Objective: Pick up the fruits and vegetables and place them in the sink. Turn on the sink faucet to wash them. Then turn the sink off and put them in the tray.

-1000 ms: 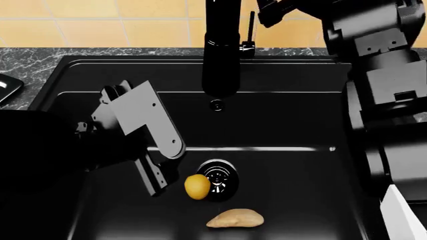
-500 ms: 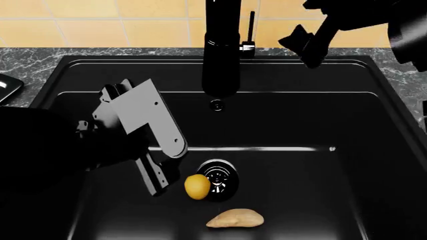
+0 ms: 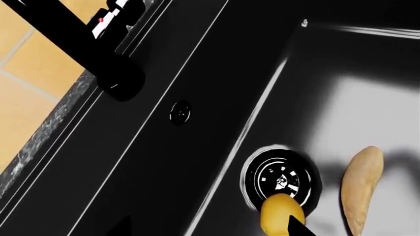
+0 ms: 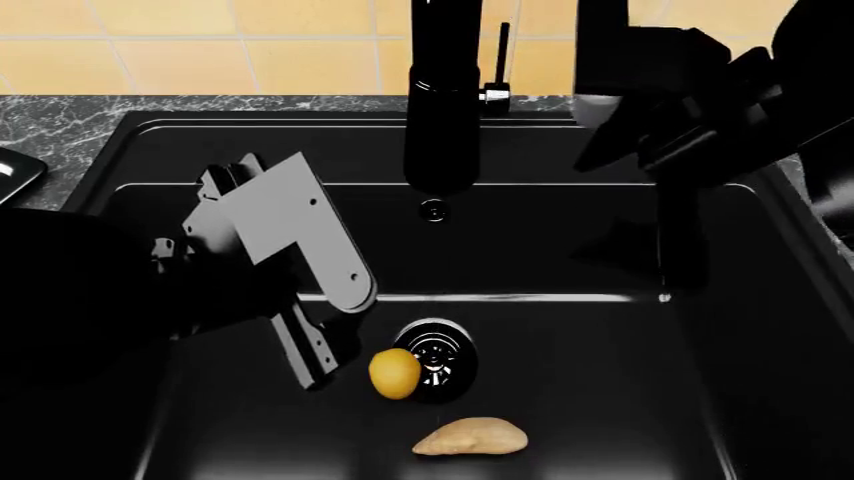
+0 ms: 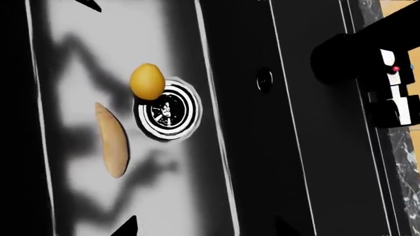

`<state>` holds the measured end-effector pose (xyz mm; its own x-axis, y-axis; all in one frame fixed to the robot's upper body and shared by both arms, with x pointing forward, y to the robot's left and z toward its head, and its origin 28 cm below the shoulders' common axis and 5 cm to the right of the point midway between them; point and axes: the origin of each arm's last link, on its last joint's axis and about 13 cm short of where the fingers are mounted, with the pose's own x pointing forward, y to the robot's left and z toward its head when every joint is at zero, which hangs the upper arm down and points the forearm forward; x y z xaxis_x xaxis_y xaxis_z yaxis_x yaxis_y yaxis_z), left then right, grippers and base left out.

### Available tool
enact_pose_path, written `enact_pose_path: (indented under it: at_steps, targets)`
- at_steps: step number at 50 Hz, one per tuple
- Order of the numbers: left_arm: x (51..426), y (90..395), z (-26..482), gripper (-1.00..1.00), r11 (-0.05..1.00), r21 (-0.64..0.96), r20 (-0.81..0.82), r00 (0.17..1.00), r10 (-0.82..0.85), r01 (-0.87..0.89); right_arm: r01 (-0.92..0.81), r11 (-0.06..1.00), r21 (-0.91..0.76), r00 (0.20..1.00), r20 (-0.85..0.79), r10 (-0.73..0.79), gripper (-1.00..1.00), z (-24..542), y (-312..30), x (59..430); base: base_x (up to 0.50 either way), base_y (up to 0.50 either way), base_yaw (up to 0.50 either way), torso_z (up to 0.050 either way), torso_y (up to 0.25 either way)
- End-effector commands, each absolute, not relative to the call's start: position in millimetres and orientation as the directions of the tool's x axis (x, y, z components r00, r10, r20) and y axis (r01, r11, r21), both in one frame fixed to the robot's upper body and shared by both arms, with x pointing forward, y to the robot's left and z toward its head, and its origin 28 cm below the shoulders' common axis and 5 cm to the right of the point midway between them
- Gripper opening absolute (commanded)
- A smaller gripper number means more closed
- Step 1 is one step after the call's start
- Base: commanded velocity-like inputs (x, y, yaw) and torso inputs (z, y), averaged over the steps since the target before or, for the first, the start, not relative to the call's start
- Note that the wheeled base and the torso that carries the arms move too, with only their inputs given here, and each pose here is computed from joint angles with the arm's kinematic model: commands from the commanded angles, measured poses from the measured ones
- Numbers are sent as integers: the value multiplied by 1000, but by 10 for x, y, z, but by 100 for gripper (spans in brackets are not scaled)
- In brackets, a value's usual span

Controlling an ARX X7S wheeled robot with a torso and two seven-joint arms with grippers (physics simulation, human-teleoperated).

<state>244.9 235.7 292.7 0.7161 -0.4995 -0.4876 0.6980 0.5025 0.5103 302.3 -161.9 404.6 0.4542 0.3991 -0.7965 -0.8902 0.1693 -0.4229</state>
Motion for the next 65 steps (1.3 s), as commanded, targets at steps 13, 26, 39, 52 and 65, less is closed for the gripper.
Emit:
enact_pose_path:
  at_steps: [13, 26, 39, 52, 65]
  targets:
    - [2446, 2362, 2928, 100, 503, 509, -487, 716, -500, 698, -940, 101, -324, 338, -863, 375, 100, 3544, -1410, 3269, 0, 0, 0, 0, 0]
    - [2443, 2355, 2937, 100, 502, 511, -486, 716, -501, 698, -961, 88, -263, 277, -883, 379, 100, 3268, -1346, 3345, 0, 0, 0, 0, 0]
    - [2443, 2358, 2933, 100, 504, 509, -485, 716, -502, 698, -980, 63, -191, 200, -905, 374, 100, 2961, -1252, 3404, 0, 0, 0, 0, 0]
    - [2446, 2352, 2930, 100, 503, 511, -485, 717, -501, 697, -987, 56, -148, 158, -915, 370, 100, 2767, -1192, 3445, 0, 0, 0, 0, 0]
    - [2452, 2369, 2920, 100, 506, 507, -485, 716, -502, 698, -994, 25, -103, 105, -924, 368, 100, 2560, -1030, 3563, 0, 0, 0, 0, 0]
